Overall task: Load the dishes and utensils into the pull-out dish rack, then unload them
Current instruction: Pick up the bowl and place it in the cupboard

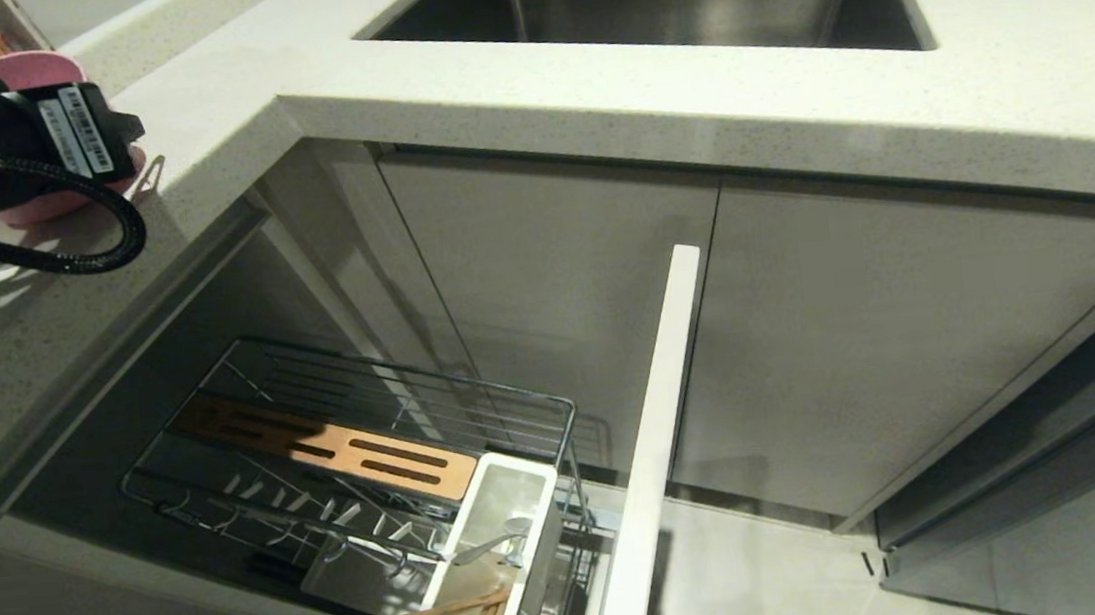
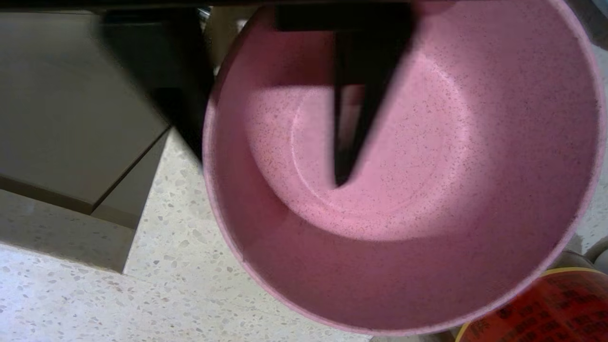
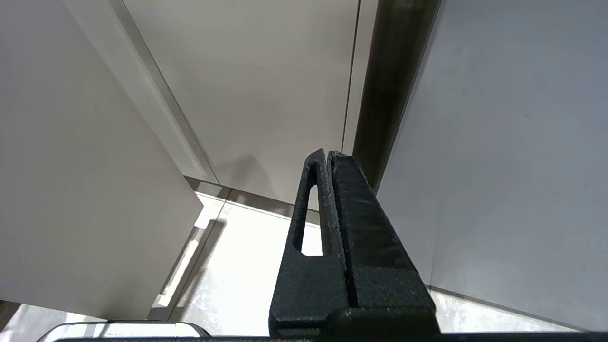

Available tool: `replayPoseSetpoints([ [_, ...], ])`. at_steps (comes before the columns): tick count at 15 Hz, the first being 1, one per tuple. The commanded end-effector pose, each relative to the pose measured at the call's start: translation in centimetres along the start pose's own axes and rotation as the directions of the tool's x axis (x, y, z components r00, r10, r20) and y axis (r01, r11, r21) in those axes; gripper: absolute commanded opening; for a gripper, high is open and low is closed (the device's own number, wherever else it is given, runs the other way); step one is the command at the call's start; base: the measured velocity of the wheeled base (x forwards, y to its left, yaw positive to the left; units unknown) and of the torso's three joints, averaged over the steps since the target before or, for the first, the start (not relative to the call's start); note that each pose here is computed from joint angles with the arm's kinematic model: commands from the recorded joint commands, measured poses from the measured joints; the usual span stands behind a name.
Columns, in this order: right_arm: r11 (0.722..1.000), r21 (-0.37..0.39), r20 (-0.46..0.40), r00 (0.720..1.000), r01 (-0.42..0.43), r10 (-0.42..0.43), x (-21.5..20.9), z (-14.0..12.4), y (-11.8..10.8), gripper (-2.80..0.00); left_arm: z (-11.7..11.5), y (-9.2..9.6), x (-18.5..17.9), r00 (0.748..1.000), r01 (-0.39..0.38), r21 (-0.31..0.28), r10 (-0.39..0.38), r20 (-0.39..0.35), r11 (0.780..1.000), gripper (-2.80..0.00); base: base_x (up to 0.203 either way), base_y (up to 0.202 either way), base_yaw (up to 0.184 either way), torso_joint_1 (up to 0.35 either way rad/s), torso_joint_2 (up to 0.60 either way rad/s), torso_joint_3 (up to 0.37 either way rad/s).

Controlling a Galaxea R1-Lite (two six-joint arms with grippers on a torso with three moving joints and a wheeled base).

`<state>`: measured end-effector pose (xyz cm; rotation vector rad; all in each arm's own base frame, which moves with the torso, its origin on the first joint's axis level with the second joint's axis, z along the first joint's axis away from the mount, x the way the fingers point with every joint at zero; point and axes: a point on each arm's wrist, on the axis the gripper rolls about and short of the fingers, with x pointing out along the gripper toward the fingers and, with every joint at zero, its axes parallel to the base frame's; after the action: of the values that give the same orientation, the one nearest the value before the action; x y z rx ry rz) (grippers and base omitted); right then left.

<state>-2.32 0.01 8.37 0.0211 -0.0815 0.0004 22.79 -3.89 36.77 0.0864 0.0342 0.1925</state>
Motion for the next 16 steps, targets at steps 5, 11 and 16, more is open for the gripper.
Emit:
replayPoseSetpoints([
  [5,1.0,0.0,-0.025,1.0,0.0,0.0,0.1,-0.7,0.0,-2.8,0.4,0.3,-0.8,1.0,0.0,-0.008,0.0,0.019,1.0,-2.8,0.0,0.0,0.0,0.0,0.0,0.0],
  [11,1.0,0.0,-0.025,1.0,0.0,0.0,0.1,-0.7,0.0,-2.8,2.3,1.7,-4.5,0.992,0.024,-0.089,-0.013,0.122,0.996,-2.8,0.0,0.0,0.0,0.0,0.0,0.0],
  [16,1.0,0.0,-0.025,1.0,0.0,0.0,0.1,-0.7,0.0,-2.8,6.1,2.4,-9.6,0.927,0.154,-0.218,-0.065,0.369,0.964,-2.8,0.0,0.0,0.0,0.0,0.0,0.0],
])
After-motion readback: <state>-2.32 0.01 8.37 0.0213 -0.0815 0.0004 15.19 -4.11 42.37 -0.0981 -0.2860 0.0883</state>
